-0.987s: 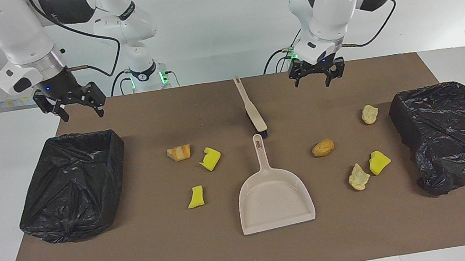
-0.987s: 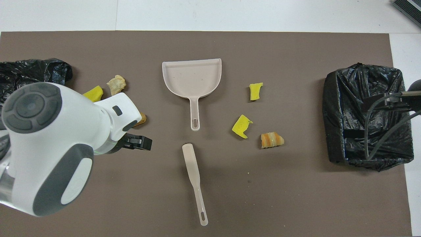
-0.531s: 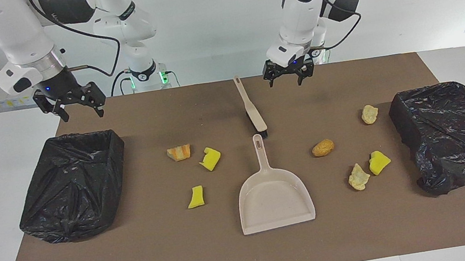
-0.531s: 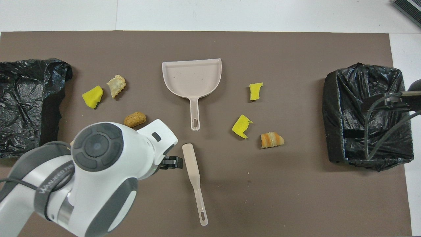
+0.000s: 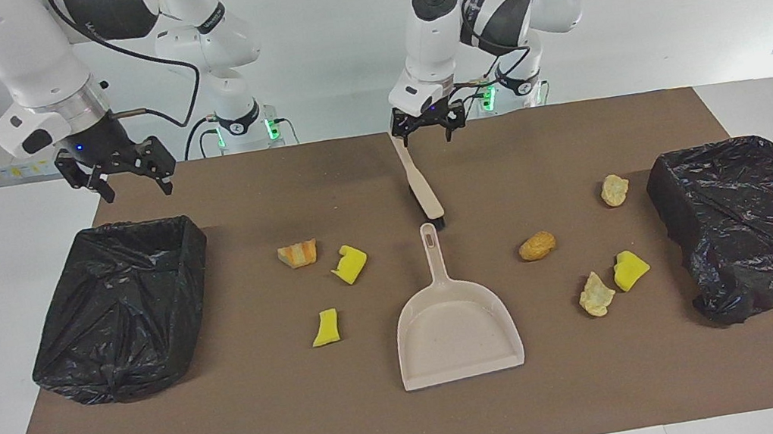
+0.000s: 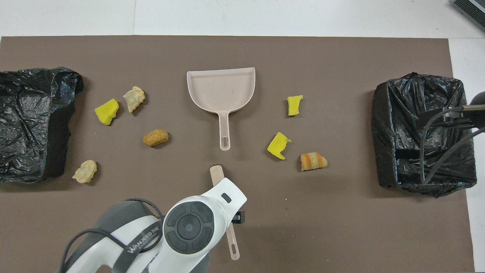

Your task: Sweep and dump trash in bin

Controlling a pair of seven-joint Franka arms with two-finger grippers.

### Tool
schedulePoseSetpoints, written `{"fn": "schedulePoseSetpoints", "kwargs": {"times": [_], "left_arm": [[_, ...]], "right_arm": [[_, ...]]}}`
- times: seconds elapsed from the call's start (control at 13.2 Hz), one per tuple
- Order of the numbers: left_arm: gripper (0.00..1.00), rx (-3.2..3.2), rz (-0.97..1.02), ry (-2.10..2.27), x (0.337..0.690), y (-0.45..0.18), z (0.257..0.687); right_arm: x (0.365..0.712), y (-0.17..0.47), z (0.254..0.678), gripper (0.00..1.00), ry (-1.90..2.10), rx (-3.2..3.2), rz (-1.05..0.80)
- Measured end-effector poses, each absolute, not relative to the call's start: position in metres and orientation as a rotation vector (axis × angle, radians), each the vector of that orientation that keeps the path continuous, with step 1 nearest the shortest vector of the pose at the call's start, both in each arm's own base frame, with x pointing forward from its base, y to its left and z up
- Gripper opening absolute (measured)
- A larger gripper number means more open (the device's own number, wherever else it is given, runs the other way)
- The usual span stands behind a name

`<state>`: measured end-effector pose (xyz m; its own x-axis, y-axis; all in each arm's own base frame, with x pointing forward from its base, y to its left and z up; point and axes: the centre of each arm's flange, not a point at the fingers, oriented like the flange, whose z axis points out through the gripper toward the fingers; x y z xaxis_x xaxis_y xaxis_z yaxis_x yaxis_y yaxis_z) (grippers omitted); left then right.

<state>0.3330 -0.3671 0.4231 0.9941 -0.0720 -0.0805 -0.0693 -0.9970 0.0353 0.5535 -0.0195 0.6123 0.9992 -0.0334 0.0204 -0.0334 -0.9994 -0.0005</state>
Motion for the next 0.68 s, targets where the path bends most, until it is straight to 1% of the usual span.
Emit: {"fn": "schedulePoseSetpoints", "kwargs": {"times": [0.15, 0.38, 0.68], "left_arm": [[1.0, 3.112, -0.132, -0.11, 0.318, -0.37, 0.403], [1.0, 3.11, -0.121, -0.128, 0.307, -0.369, 0.383], [1.0, 3.109, -0.12, -0.136, 0.297, -0.37, 0.367]], "right_arm": [[0.553, -0.019, 0.612, 1.0, 0.052, -3.141, -0.032], [0.553, -0.019, 0.612, 1.0, 0.052, -3.141, -0.032], [0.553, -0.019, 0.612, 1.0, 0.052, -3.141, -0.032]]}}
